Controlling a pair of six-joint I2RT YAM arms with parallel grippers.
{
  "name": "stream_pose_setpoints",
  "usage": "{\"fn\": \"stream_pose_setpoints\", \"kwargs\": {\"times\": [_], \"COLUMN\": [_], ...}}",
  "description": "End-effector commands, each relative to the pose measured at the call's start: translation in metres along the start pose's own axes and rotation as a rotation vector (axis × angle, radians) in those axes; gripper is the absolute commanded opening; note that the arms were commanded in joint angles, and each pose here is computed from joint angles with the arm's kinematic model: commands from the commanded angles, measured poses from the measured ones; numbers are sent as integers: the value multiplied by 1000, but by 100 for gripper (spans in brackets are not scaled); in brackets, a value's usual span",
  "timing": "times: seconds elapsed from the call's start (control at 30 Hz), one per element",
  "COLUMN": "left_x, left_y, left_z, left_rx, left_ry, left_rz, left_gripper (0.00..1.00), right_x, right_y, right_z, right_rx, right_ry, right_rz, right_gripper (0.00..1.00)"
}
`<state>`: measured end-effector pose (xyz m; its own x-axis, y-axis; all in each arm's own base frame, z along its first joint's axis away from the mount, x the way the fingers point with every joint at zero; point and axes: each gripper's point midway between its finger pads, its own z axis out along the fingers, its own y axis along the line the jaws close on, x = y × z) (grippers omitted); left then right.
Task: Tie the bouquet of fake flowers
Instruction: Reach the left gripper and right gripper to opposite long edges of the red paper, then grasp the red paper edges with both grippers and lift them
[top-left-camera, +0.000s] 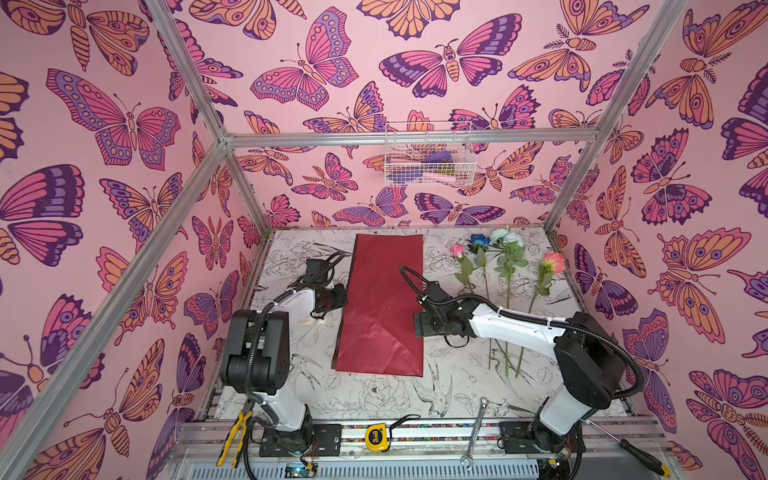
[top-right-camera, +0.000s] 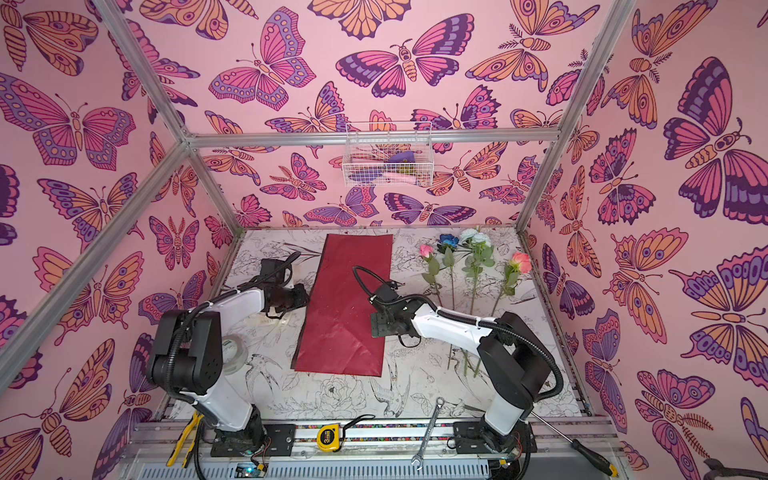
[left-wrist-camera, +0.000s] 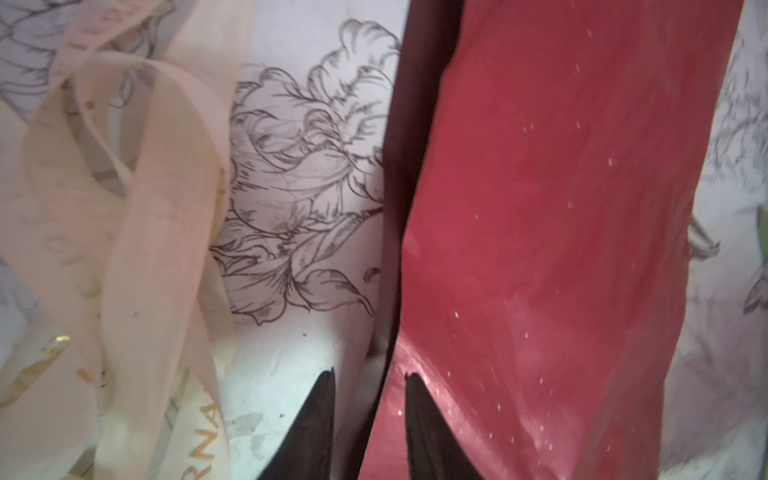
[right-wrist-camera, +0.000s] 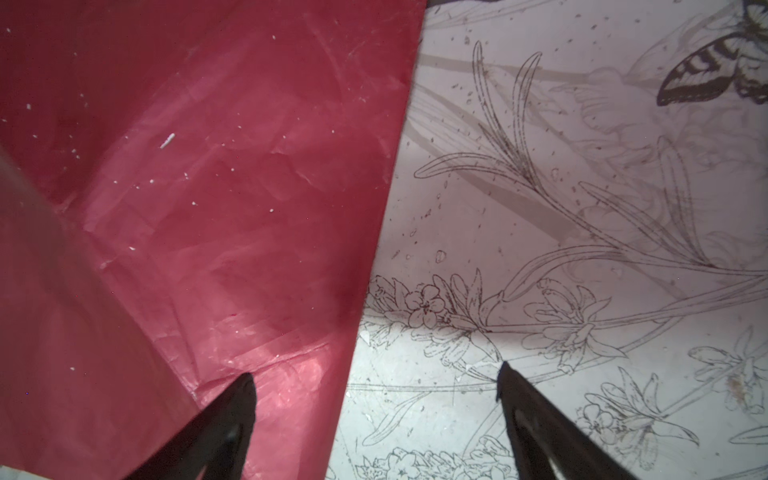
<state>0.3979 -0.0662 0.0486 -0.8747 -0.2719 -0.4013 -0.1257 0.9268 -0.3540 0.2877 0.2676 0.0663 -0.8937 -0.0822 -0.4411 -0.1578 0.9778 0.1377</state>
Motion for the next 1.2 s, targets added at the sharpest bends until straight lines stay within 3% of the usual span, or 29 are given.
{"fn": "stream_pose_setpoints", "kwargs": {"times": [0.0,0.3,0.67,0.93,1.17], "left_x": [-3,-2,14,20,26], "left_y": [9,2,0,-13,-30], "left_z": [3,9,29,22,27], "left_rx": [22,121,167,248,324], "left_ry": [23,64,157,175,196], "left_rz": [-17,14,-77,-86,-118], "left_gripper": [21,26,30,48,50], "right_x": [2,1,7,14,14], "right_y": [12,20,22,24,26], "right_z": [3,13,25,38,49], "right_rx": [-32,-38,-30,-45,-103], "right_ry": [17,49,85,121,157], "right_rz": [10,-12,-19,-5,46], "right_gripper": [90,86,85,85,84]}}
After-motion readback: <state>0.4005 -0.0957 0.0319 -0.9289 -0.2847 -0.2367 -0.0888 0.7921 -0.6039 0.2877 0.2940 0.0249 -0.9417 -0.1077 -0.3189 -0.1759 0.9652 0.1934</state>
